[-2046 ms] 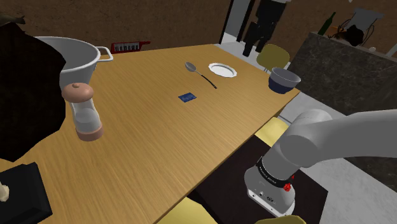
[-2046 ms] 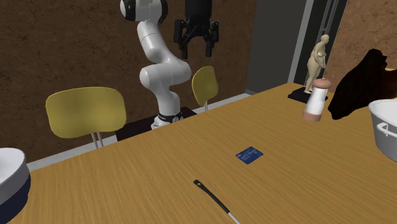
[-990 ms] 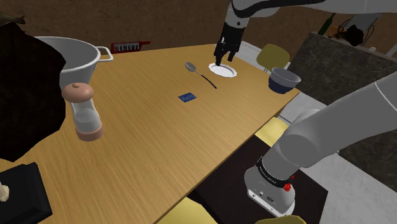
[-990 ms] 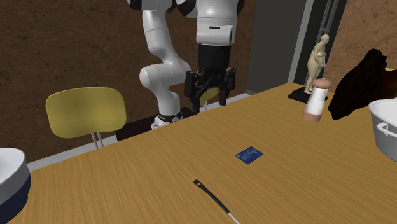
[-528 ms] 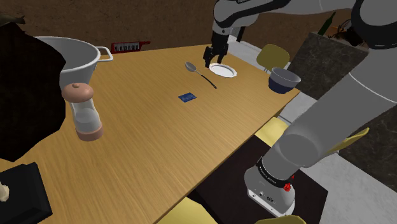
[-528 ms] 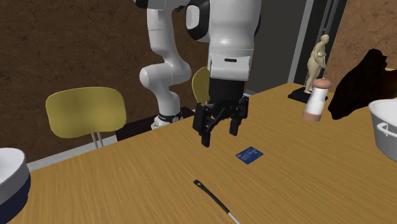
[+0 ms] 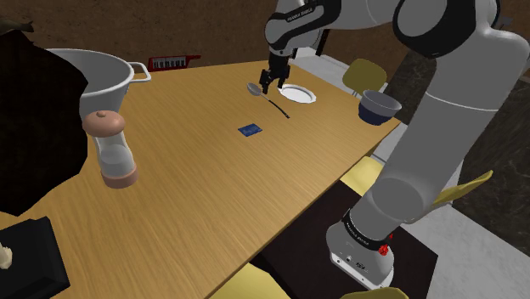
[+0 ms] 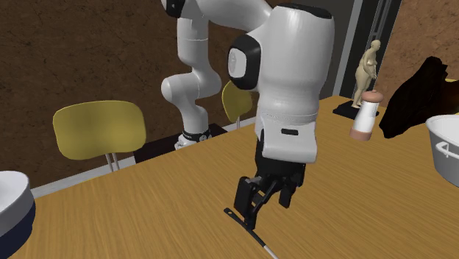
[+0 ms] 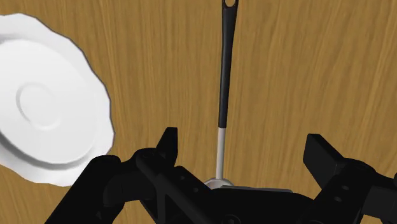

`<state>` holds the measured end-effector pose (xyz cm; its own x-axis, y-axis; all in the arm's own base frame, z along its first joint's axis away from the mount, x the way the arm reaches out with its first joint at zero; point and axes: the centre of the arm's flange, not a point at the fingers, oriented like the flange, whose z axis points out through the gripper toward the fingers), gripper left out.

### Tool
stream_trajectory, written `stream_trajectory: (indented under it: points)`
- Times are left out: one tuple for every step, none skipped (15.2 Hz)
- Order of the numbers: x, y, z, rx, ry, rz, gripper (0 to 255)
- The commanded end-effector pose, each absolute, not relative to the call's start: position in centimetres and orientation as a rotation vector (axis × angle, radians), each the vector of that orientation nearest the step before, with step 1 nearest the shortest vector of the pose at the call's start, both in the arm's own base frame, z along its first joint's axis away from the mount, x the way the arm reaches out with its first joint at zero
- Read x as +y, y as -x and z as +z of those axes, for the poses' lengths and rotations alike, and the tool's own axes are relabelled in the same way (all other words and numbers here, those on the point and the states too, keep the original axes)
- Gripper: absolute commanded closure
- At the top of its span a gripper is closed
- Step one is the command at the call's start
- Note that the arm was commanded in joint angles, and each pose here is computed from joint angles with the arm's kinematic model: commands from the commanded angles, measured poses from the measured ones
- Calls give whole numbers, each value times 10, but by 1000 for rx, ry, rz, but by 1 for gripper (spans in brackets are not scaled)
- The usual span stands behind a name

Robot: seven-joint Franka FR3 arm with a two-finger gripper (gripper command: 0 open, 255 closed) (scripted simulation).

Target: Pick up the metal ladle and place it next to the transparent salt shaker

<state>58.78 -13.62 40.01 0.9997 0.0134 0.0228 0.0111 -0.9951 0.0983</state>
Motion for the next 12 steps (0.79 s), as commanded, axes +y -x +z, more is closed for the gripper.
stream_trajectory:
  points:
    - [-144,-607,383,17,-3039,39,0]
    - [-147,-614,377,17,-3037,40,0]
    - [-148,-614,372,17,-3037,40,0]
    - [-148,-614,367,17,-3037,40,0]
    - [-149,-614,362,17,-3037,40,0]
    - [-149,-615,356,17,-3037,40,0]
    - [-150,-615,351,17,-3037,40,0]
    - [-150,-615,346,17,-3037,40,0]
    - [-151,-615,341,17,-3037,40,0]
    - [-151,-615,338,17,-3037,40,0]
    - [-151,-615,338,17,-3037,40,0]
    - [-151,-615,338,17,-3037,40,0]
